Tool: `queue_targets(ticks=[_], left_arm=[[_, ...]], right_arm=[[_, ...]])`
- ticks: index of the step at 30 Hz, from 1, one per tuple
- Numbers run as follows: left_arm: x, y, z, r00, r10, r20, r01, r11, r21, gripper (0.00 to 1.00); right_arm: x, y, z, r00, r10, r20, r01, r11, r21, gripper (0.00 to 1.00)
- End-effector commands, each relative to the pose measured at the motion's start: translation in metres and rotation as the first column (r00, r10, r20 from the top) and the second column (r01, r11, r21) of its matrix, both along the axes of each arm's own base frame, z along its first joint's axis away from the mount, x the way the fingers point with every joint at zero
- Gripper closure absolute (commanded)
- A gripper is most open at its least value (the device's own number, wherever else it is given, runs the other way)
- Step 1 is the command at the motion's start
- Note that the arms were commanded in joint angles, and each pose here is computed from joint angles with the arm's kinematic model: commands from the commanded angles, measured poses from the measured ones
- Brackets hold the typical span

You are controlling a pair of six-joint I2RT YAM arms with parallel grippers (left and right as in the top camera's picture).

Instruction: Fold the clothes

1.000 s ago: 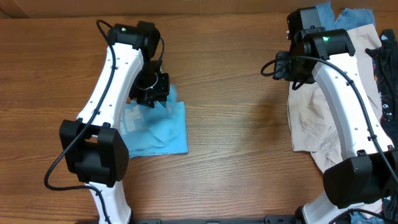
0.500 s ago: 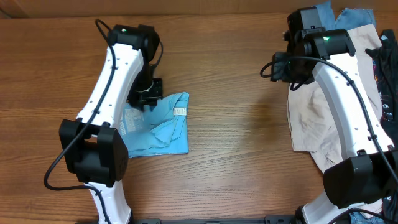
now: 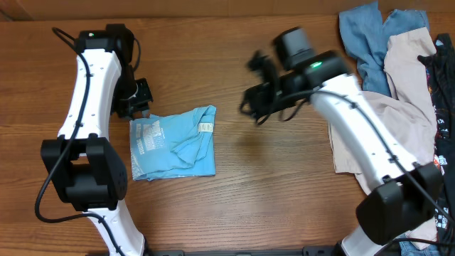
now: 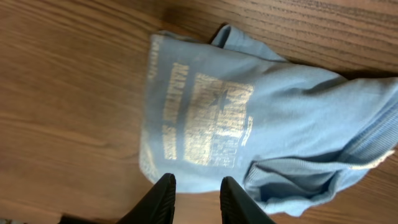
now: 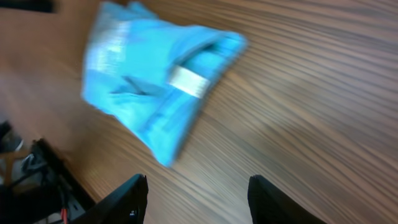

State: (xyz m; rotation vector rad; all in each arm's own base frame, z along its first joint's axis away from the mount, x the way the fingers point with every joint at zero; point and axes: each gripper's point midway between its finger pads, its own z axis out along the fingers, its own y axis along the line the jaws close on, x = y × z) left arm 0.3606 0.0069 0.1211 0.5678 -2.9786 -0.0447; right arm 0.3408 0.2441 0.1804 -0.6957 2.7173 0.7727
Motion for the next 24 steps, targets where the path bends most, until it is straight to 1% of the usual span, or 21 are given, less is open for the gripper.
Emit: queue_targets(ticks=[1, 3, 7, 10, 15, 19, 24], left_arm=[[-0.008, -0.003, -0.021, 0.999, -0.026, -0.038, 0.025, 0.999, -0.022, 0.72], [-0.012, -0.001, -0.035, 0.998, -0.026, -0.05, 0.024, 0.999, -0.031, 0.72], [-0.024, 0.003, -0.065, 0.996, -0.046, -0.08, 0.043, 0.998, -0.046, 0.71], [-0.034, 0.003, -0.086, 0.993, -0.066, -0.097, 0.061, 0.997, -0.054, 0.71], [-0.052, 0.007, -0.109, 0.989, -0.058, -0.133, 0.052, 0.997, -0.047, 0.71], [-0.064, 0.01, -0.118, 0.985, -0.057, -0.161, 0.049, 0.997, -0.052, 0.69], [-0.072, 0.011, -0.123, 0.982, -0.05, -0.18, 0.041, 0.998, -0.054, 0.69]], right_arm=[[-0.017, 0.041, -0.02, 0.997, 0.057, -0.049, -0.054, 0.997, 0.056, 0.44], [-0.02, 0.059, -0.029, 0.996, 0.066, -0.053, -0.062, 0.995, 0.078, 0.45], [-0.033, 0.092, -0.039, 0.988, 0.139, -0.065, -0.128, 0.98, 0.151, 0.44], [-0.033, 0.109, -0.053, 0.988, 0.118, -0.095, -0.102, 0.982, 0.16, 0.44], [-0.03, 0.139, -0.077, 0.987, 0.132, -0.09, -0.113, 0.975, 0.19, 0.44], [-0.033, 0.147, -0.09, 0.984, 0.148, -0.099, -0.127, 0.974, 0.188, 0.44], [-0.04, 0.145, -0.112, 0.977, 0.143, -0.158, -0.12, 0.981, 0.151, 0.44]])
